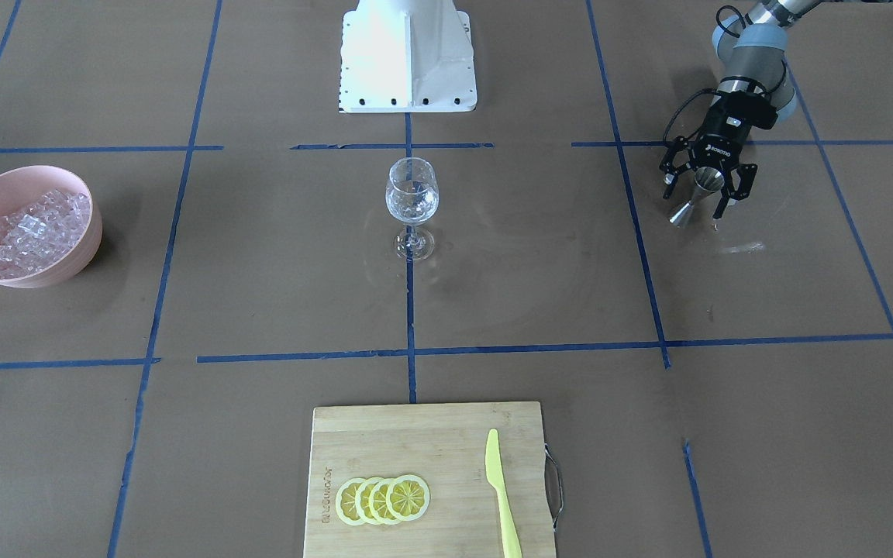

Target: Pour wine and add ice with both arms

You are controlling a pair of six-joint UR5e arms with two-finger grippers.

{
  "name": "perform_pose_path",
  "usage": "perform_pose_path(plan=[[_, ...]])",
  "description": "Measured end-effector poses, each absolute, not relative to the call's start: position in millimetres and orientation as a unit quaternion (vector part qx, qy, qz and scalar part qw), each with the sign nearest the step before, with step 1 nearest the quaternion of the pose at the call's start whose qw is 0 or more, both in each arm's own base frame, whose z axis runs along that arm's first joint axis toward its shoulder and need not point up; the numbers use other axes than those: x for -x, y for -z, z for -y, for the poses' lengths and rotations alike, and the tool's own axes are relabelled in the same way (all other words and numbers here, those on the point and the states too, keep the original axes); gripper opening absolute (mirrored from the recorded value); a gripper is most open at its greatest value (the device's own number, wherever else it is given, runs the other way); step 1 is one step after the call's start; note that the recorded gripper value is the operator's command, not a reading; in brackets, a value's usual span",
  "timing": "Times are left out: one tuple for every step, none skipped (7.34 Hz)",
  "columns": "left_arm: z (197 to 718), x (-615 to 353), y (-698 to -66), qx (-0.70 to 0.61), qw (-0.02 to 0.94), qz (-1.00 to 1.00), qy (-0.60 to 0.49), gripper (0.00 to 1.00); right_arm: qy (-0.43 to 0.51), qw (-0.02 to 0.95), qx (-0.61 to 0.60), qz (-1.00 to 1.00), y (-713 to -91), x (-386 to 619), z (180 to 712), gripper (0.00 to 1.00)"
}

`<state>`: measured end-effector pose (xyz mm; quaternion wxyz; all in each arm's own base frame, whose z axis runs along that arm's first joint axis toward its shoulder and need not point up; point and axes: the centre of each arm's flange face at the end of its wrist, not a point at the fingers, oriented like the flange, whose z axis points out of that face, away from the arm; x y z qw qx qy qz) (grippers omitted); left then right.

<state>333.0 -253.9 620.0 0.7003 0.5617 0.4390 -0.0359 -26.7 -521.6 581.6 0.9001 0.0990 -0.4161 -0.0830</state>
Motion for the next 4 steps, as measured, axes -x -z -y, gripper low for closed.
perform_pose_path(plan=[[253.2, -333.2, -620.6, -0.561, 0.701, -0.438, 0.034, 0.99, 0.083, 0.900, -0.099, 0.416, -581.2, 26.8, 521.6, 1.00], [252.9, -332.8, -620.6, -0.561, 0.702, -0.438, 0.032, 0.99, 0.084, 0.900, -0.100, 0.416, -580.4, 26.7, 521.5, 1.00], [252.7, -332.7, -621.0, -0.560, 0.703, -0.437, 0.031, 0.99, 0.084, 0.900, -0.101, 0.416, -580.0, 26.7, 521.5, 1.00], [252.8, -333.5, -621.8, -0.560, 0.706, -0.432, 0.027, 0.99, 0.084, 0.900, -0.101, 0.416, -579.9, 26.7, 521.5, 1.00]])
